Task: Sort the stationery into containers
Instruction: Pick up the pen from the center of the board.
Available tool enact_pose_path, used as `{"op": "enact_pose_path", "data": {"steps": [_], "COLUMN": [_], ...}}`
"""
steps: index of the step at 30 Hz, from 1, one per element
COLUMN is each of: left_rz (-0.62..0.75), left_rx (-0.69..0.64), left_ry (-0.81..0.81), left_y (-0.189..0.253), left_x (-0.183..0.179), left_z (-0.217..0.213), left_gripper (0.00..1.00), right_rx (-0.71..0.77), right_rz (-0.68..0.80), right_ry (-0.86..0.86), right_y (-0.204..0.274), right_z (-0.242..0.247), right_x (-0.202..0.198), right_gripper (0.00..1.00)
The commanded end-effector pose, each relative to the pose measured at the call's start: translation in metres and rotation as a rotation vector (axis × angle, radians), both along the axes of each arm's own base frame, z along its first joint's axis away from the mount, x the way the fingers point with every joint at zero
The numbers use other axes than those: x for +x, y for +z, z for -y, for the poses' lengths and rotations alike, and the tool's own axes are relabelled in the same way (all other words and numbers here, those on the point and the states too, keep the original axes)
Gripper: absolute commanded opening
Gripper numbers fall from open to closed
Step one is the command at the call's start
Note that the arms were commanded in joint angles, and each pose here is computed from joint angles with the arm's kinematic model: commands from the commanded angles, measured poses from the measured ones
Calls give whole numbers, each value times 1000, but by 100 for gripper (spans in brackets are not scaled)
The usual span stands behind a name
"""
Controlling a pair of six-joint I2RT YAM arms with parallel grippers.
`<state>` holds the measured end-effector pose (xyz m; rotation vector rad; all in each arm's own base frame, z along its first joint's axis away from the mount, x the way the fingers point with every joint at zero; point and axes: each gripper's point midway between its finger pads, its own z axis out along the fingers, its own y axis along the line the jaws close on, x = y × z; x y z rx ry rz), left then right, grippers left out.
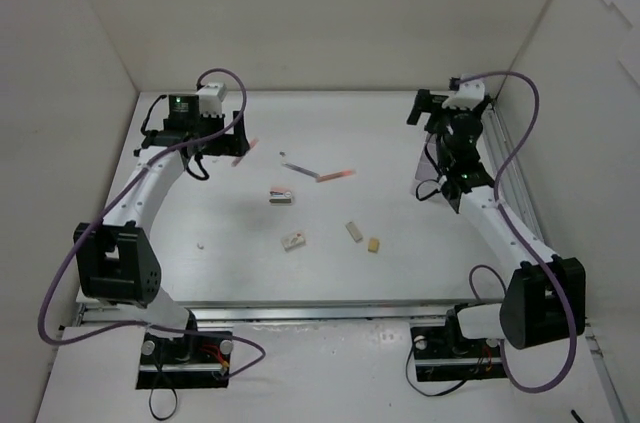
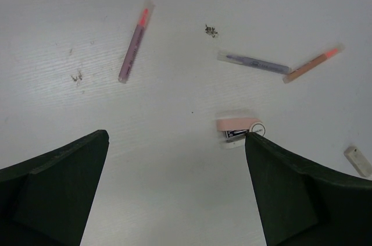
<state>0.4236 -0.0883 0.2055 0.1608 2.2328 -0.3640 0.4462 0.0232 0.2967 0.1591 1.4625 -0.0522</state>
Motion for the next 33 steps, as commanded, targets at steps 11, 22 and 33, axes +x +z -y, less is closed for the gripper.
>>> {"op": "enact_pose_path", "data": {"steps": [11,22,33], "left_rz": [-12,-42,-70], "left_rx": [-89,-57,-69], "left_ry": [-149,-93,-90], "left_y": [-8,-18,-36], "left_x": [24,7,-1], "left_z": [14,3,4], "left_gripper": [100,100,100], "right_rx": [-380,-724,-867], "right_rz": [-752,-1076,-1113], "right_ry": [814,1054,1090], "right_y": [-121,-235,-265], "right_z": [-206,-217,-226], "right_x": [-18,-13,-3], "right_gripper": [98,97,98]}}
